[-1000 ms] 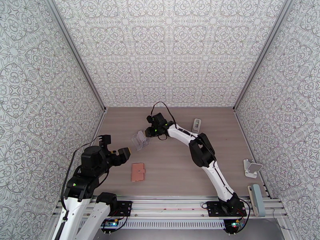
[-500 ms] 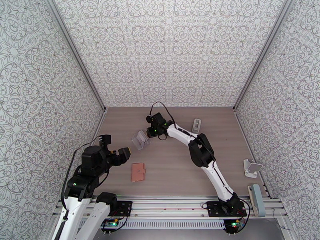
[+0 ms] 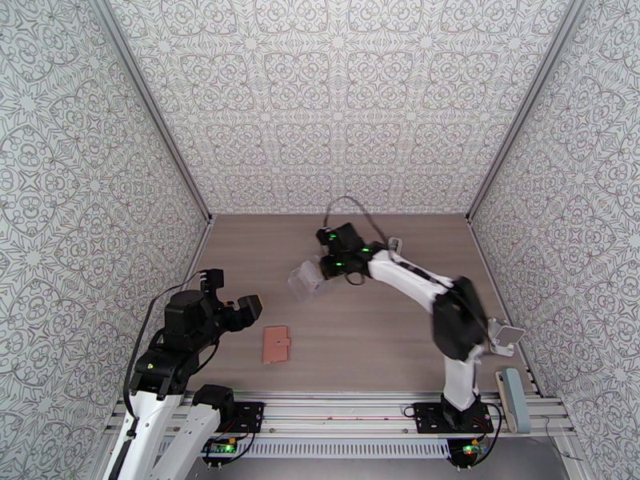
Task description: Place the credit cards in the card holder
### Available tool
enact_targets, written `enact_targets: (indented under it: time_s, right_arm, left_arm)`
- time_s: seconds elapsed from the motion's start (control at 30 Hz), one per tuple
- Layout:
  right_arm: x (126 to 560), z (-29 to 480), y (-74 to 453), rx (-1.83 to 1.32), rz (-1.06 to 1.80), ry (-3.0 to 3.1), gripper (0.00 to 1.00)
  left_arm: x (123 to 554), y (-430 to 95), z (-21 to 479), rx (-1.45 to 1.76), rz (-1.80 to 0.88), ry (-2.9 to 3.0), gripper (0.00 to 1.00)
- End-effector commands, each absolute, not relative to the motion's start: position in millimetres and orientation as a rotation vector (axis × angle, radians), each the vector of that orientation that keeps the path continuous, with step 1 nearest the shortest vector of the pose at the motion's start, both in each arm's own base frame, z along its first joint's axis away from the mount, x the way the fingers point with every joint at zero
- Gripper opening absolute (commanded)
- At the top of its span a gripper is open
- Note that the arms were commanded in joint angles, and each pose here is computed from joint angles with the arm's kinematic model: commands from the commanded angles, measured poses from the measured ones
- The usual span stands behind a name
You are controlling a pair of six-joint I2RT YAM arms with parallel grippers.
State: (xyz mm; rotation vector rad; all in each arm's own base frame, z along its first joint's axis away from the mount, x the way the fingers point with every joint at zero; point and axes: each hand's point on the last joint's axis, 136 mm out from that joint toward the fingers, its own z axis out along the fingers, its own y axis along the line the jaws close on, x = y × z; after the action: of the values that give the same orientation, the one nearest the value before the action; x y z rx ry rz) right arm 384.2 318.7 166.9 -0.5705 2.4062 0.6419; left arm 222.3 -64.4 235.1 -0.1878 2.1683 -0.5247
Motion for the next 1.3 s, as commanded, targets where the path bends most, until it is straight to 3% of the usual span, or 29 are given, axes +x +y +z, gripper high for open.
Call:
enact_targets:
  time_s: [0.0,0.2,0.57,1.27]
  right_arm:
    - [387.3,186.3,269.0,-0.510,0.587,2.320,0.00]
    - [366.4,166.2,186.4,-0.390,0.526,2.359,0.00]
    - [354.2,138.4,95.1,-0.314,0.366,2.365,0.00]
    - [379.2,98.3,74.2,-0.436,0.524,2.400,0.00]
  left_arm:
    - [221.2,-69.2,231.4,-0.172,-0.549,2.180,0.87]
    - [221.4,-69.6,230.9,-0.171,-0.548,2.182,0.87]
    - [221.4,-72.2,229.5,-0.158,-0.558,2.190,0.87]
    - [221.8,-73.3,226.7,-0.157,-0.556,2.206,0.88]
